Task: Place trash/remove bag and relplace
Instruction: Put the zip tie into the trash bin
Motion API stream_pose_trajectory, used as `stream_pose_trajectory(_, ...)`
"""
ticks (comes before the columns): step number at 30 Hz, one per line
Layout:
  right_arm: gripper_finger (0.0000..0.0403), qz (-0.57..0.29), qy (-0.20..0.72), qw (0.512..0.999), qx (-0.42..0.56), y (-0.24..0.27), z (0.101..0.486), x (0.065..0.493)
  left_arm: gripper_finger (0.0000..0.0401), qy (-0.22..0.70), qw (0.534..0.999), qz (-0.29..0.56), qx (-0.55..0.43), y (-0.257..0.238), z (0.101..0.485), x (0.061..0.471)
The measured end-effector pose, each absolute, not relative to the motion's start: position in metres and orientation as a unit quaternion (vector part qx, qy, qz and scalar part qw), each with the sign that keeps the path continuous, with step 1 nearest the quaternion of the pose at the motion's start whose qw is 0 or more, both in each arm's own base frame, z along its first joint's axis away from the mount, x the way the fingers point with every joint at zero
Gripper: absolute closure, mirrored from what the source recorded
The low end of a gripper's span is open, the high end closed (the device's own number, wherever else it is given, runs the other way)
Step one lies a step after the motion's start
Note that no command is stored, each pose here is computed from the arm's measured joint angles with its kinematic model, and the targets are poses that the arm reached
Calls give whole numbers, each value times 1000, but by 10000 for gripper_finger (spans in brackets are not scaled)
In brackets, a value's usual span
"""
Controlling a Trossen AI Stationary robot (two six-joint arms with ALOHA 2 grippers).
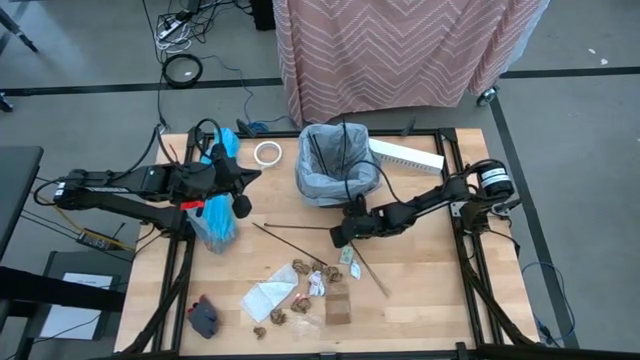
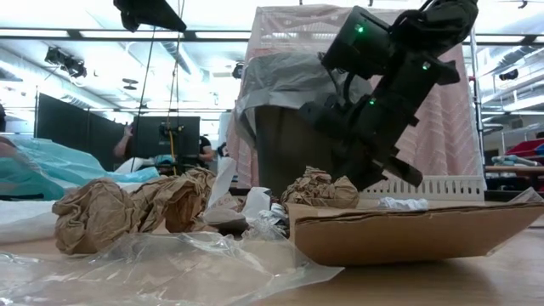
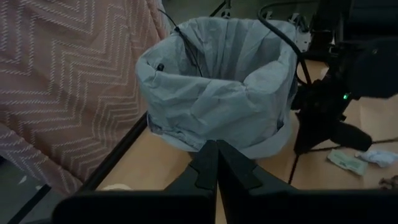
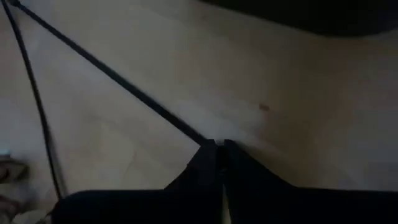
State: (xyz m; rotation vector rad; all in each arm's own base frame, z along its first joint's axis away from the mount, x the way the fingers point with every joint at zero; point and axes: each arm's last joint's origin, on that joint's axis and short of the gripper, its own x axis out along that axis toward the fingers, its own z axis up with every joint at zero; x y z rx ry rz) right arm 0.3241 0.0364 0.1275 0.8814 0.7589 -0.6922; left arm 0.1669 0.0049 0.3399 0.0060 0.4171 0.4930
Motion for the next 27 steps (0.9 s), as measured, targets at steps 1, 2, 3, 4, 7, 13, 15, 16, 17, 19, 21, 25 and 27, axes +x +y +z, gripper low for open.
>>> stream_pose_trajectory(1,397,-318,350,780,410,36,130,324,386,207,948,242,4,5,339,167)
stream_pose_trajectory(2,398,-315,348,782,411,36,135,322,386,209,947,242,5,5,339,167)
stream_pose_trajectory(3,399,-311,342,784,414,36,140,322,386,209,947,242,4,5,339,167)
stream_pose_trajectory(4,399,-306,333,788,419,36,146,321,386,208,948,242,4,5,339,167)
stream_pose_trajectory(7,400,-294,312,796,427,36,163,318,386,209,947,242,4,5,339,167)
stream_pose_trajectory(13,401,-234,237,835,437,34,213,310,386,209,947,242,3,5,339,167)
stream_pose_trajectory(15,401,-215,200,850,438,33,233,304,386,208,948,243,2,5,339,167)
stream_pose_trajectory(16,401,-203,176,859,436,32,245,301,386,208,948,243,2,5,339,167)
stream_pose_trajectory(17,402,-187,152,871,428,32,256,298,386,208,948,243,2,5,339,167)
stream_pose_trajectory(19,402,-140,86,903,397,31,282,294,386,206,948,243,-1,5,339,167)
stream_pose_trajectory(21,402,-93,4,927,365,31,309,288,386,204,948,245,-9,5,340,167)
stream_pose_trajectory(25,402,-45,-150,940,305,27,351,274,386,201,948,246,-14,5,340,167)
stream_pose_trajectory(27,402,-32,-206,936,283,25,364,268,386,198,948,247,-22,5,340,167)
